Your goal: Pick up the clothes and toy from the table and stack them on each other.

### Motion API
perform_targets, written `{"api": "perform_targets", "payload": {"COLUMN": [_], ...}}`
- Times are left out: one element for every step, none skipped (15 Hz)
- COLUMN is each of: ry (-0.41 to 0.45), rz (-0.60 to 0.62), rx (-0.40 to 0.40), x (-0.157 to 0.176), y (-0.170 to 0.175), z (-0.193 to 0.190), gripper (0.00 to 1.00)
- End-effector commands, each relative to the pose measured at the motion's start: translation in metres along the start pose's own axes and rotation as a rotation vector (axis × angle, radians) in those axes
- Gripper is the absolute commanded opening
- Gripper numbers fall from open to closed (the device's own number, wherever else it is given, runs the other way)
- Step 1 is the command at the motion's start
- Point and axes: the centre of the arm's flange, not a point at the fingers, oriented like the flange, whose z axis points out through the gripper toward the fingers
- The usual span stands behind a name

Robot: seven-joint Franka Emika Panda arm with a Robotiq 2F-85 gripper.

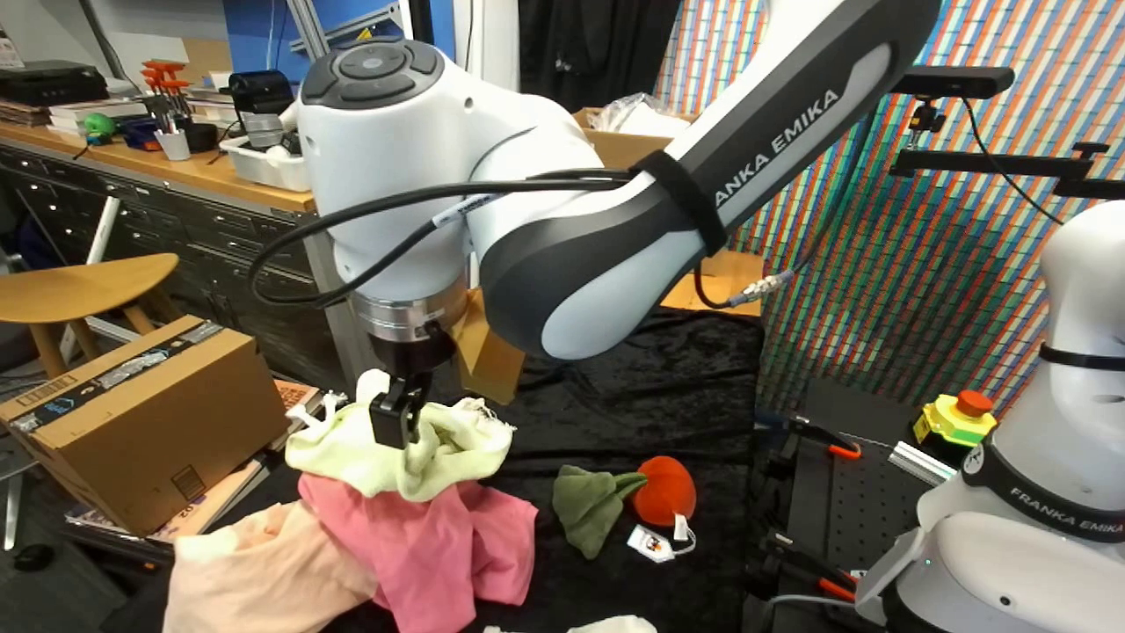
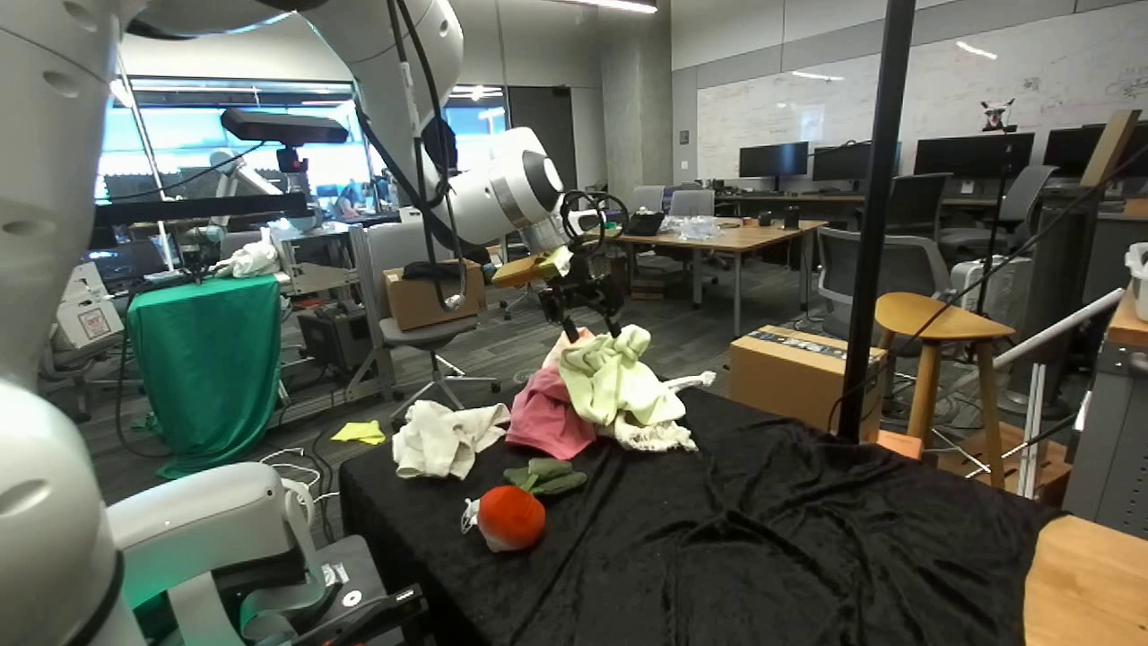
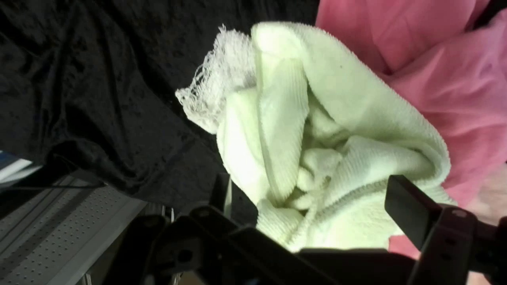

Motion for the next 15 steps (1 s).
{"api": "perform_targets", "payload": {"ry": [-0.068, -0.085, -0.104, -0.124, -0.152, -0.176, -0.204, -0.229, -0.251, -0.268, -0.278, -0.285, -0.298, -0.307, -0.316], "rz": [0.050, 0.064, 0.084, 0.102, 0.119, 0.140, 0.156, 0.163, 0.175, 0.182, 0.188, 0.198, 0.202, 0.210, 0.215], "rx": [0.044, 0.054, 0.065, 0.069, 0.079, 0.086, 0.090, 0.093, 0.100, 0.108, 0.112, 0.121, 0.132, 0.141, 0.150], "x": [-0.048, -0.061, -0.077, -0.091, -0.105, -0.119, -0.132, -0.146, -0.157, -0.170, -0.181, -0.192, -0.202, -0.211, -0.220], "y": [0.026, 0.030, 0.034, 0.038, 0.040, 0.043, 0.044, 0.046, 0.047, 0.047, 0.047, 0.046, 0.045, 0.045, 0.044], "z": [-0.010, -0.005, 0.000, 0.006, 0.013, 0.020, 0.027, 0.032, 0.039, 0.043, 0.048, 0.050, 0.054, 0.057, 0.059], "gripper": [1.00, 0.99, 1.00, 1.00, 1.00, 1.00, 1.00, 1.00, 1.00, 1.00, 1.00, 1.00, 1.00, 1.00, 1.00]}}
